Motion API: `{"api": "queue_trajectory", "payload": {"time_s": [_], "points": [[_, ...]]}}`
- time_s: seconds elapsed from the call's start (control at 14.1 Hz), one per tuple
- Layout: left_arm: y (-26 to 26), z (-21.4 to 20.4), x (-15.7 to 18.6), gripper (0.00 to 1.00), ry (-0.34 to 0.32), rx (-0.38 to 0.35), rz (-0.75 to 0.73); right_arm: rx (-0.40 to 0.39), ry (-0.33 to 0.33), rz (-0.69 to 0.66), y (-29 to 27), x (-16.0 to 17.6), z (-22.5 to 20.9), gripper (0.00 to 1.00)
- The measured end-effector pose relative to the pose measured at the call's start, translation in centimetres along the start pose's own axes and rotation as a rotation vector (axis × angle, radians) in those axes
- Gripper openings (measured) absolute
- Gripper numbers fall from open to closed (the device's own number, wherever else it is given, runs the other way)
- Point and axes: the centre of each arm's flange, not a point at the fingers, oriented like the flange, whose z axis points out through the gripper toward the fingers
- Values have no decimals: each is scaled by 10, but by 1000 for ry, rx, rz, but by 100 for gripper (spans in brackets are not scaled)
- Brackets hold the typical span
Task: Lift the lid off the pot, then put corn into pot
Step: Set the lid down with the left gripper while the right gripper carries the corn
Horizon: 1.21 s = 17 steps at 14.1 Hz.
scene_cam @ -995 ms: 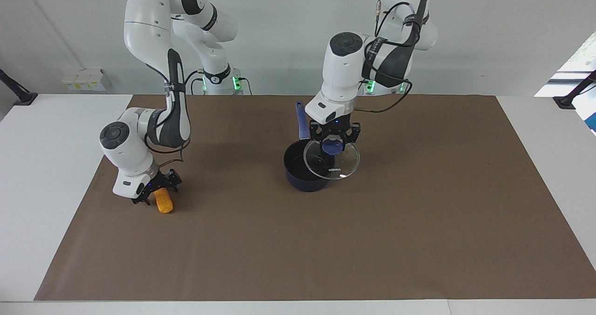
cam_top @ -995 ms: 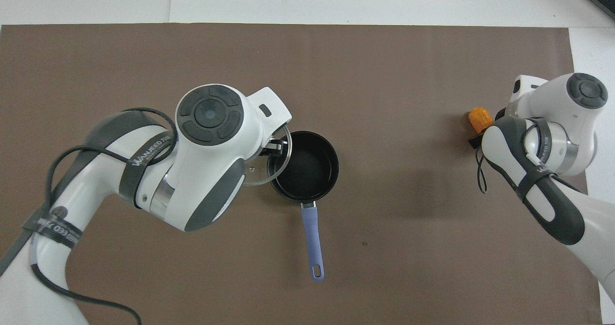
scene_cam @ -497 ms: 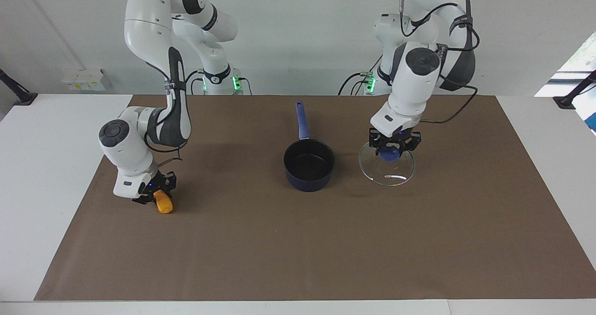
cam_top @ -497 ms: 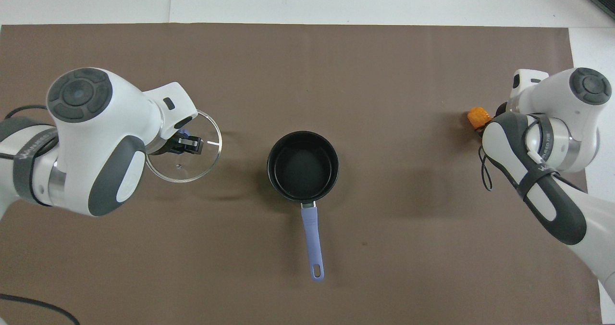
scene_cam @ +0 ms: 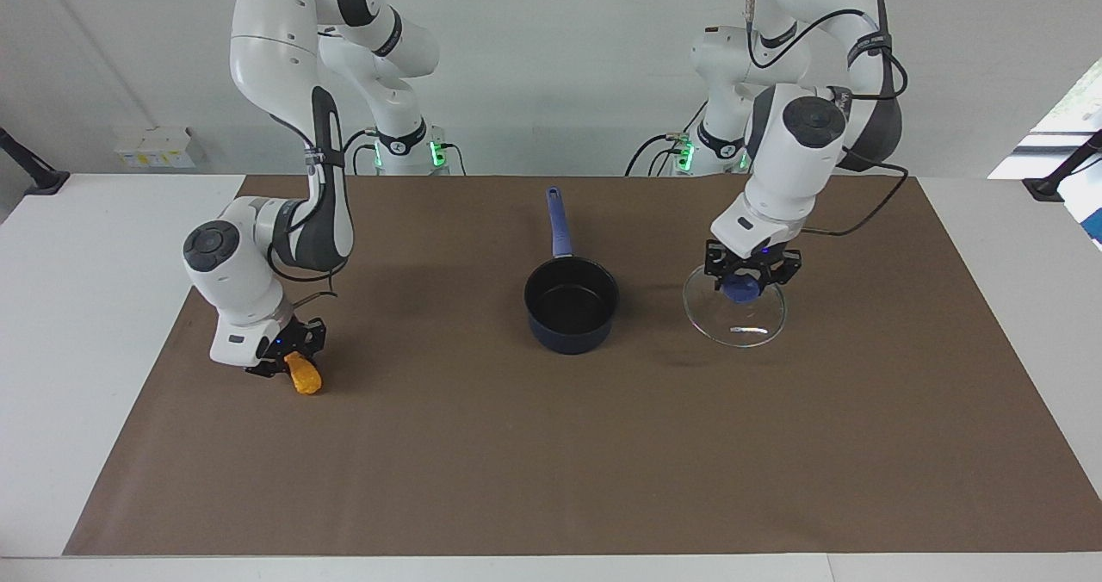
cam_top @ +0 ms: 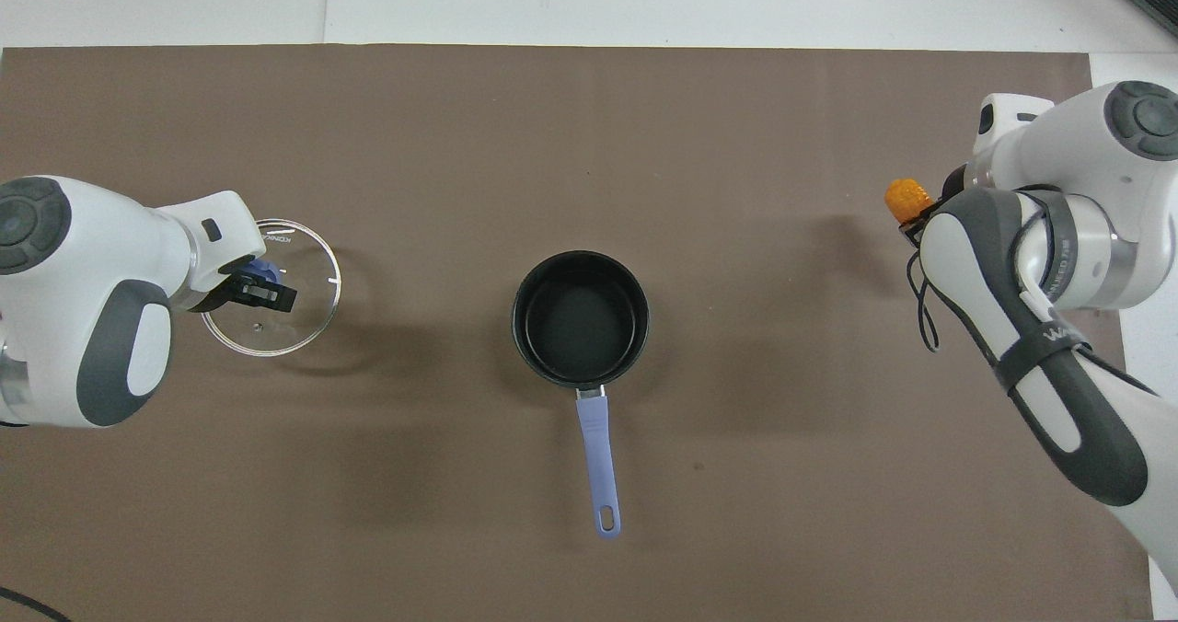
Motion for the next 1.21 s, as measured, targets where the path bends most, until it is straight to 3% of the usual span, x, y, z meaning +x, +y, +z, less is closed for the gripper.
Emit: {"api": "queue_trajectory", "payload": {"time_s": [0.21, 0.43, 0.5, 0.71, 1.07, 1.21], "points": [[-16, 31, -18, 66, 32, 8, 10, 18, -9, 90, -51, 21, -67, 36], [-13, 60, -33, 66, 50, 10, 10, 30, -30, 187, -107, 48, -106, 36], [-13, 63, -34, 73, 55, 4, 2, 29, -25, 229, -131, 61, -112, 36], [-16, 61, -33, 100, 70, -8, -22, 26, -22, 354, -212, 93, -114, 36], [-19, 39, -16, 100, 109, 0, -26, 25, -24, 419, -304, 128, -84, 36], [-20, 16, -4, 100, 89, -12, -47, 27, -15, 439, -337, 142, -66, 36]]}}
